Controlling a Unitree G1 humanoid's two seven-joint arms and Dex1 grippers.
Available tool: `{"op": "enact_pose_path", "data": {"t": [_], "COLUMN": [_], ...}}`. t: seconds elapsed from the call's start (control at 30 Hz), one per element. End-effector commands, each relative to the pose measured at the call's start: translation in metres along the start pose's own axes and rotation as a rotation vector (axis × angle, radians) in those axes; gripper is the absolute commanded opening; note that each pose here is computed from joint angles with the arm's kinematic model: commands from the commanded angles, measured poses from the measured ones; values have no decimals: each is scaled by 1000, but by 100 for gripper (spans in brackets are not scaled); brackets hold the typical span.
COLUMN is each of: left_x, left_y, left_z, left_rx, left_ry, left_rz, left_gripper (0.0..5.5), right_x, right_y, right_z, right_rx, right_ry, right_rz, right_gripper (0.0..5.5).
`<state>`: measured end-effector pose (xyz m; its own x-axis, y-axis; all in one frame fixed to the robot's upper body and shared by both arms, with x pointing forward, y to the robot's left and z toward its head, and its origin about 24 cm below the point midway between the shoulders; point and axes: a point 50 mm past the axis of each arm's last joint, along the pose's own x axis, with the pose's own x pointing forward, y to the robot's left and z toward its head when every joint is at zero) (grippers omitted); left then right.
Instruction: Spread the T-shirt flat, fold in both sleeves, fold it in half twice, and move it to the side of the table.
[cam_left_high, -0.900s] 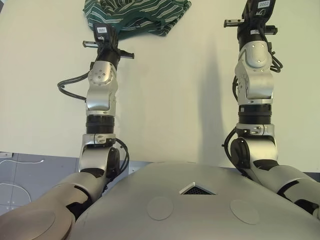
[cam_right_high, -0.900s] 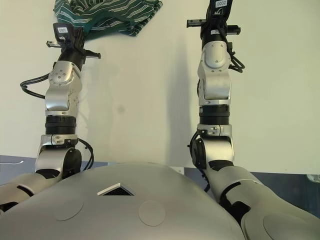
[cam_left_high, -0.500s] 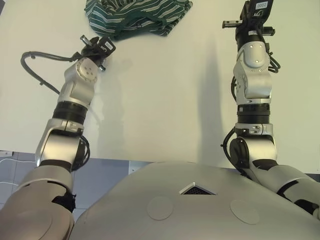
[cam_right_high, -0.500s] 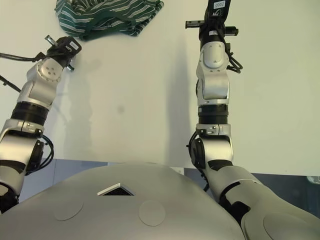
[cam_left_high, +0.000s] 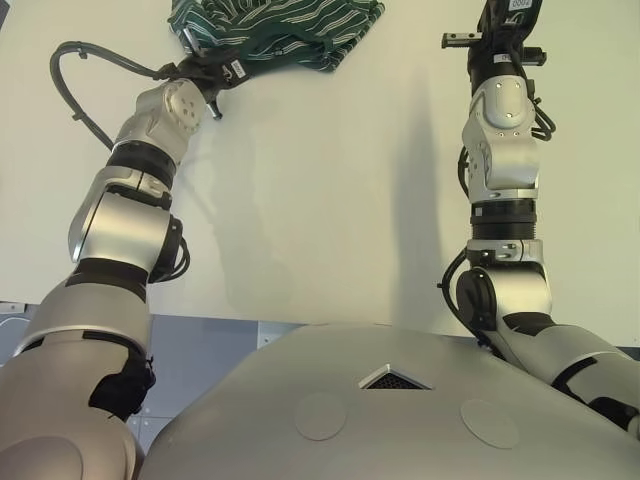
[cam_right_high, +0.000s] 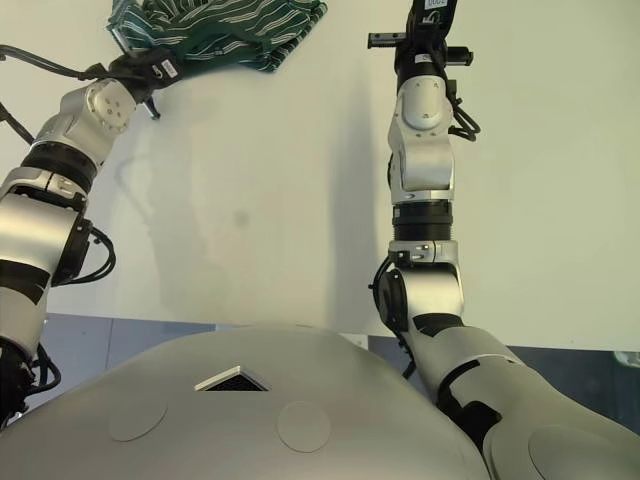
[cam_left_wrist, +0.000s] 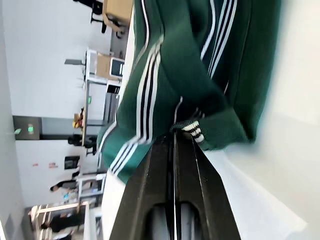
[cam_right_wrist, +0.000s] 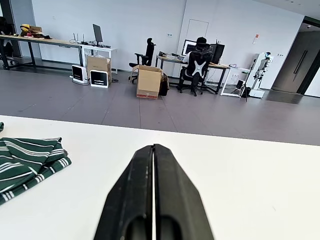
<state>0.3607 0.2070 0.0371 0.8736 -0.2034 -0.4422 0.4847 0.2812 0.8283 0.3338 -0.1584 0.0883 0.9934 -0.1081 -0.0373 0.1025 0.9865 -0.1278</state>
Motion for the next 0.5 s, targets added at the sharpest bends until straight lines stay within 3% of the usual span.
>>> {"op": "enact_pose_path", "data": {"t": [0.03,0.17,0.27,0.37,0.5], "left_x": [-20,-88,-132,-163,-181], "left_y": [-45,-63,-52,-44,-36], "left_z": [-16,-11,-13,-15,-19], "left_rx": [-74,-217,-230,-251,-298], "left_ry": [-66,-196,-149,-62,19], "left_rz": [-265,-528,-622,-684,-680], "left_gripper": [2,2,2,0,0], "right_x": [4,11,4,-5,-5], "right_y": [-3,-12,-3,-2,-7], "right_z": [10,27,26,30,13], "right_rx": [-2,-139,-368,-529,-732], "right_ry": [-30,-83,-87,-96,-36], "right_rz": [5,231,680,984,1172], "right_gripper": [0,0,0,62,138]}}
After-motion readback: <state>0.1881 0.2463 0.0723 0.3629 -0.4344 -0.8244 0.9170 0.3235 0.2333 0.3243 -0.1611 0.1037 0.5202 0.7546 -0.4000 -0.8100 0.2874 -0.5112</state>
